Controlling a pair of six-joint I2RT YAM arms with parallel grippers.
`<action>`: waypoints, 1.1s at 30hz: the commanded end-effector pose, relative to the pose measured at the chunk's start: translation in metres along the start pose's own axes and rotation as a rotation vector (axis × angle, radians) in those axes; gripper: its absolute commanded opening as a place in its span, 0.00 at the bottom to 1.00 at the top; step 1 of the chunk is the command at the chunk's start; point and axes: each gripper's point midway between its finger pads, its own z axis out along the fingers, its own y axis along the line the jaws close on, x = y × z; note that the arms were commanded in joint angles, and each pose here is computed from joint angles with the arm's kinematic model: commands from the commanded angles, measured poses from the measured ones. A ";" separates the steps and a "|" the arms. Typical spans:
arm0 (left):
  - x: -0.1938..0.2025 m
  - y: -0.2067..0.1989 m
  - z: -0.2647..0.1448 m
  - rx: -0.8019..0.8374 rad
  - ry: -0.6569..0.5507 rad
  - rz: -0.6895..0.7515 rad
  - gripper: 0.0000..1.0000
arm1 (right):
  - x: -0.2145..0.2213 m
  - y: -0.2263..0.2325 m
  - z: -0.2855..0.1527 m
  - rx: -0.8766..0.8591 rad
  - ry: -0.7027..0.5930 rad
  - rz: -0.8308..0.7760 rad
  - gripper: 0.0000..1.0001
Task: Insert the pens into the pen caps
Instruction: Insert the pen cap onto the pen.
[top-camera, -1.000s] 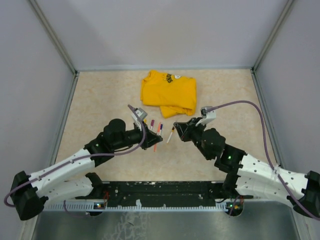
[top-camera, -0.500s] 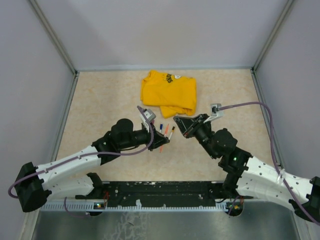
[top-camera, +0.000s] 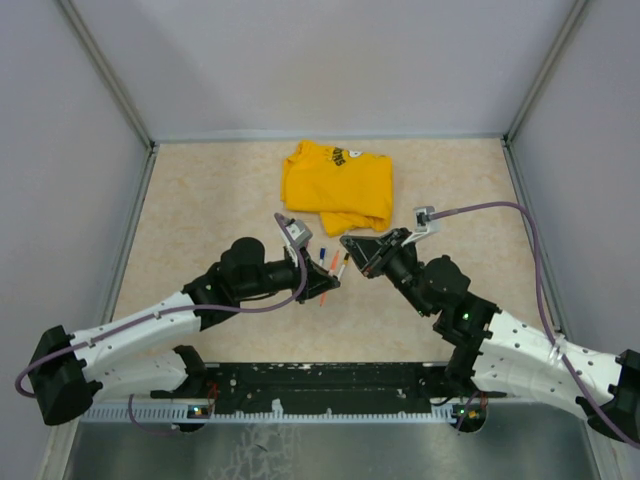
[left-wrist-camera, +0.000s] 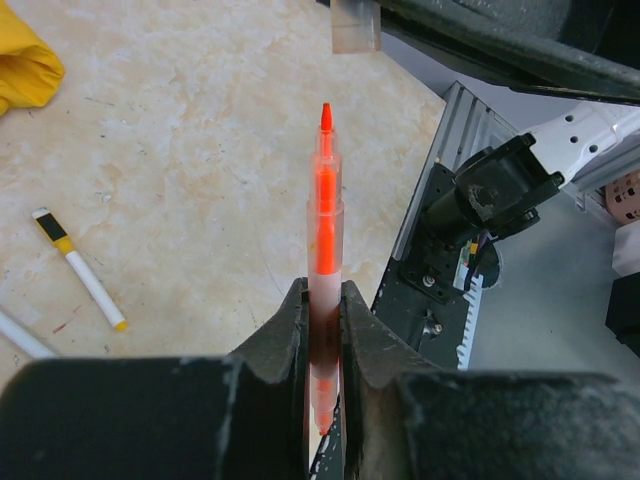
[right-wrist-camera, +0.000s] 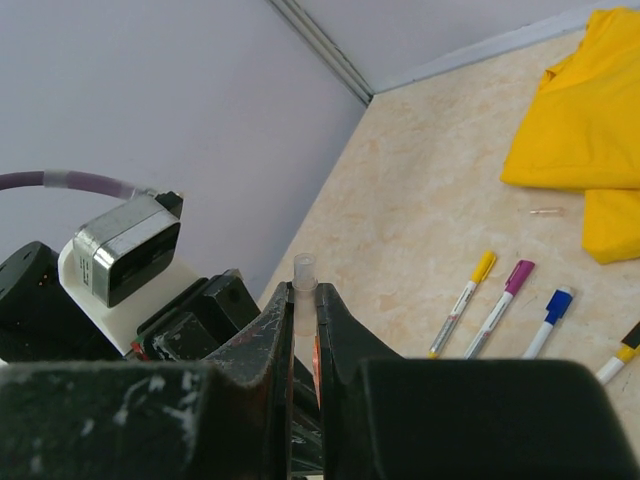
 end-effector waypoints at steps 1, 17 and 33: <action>-0.022 -0.016 -0.003 0.054 -0.063 0.048 0.00 | -0.012 0.007 0.001 -0.021 -0.043 0.035 0.00; -0.022 -0.017 -0.001 0.062 -0.057 0.052 0.00 | -0.004 0.001 0.001 -0.005 -0.019 0.020 0.00; -0.023 -0.016 -0.002 0.055 -0.064 0.056 0.00 | 0.005 -0.002 0.003 0.000 0.012 0.006 0.00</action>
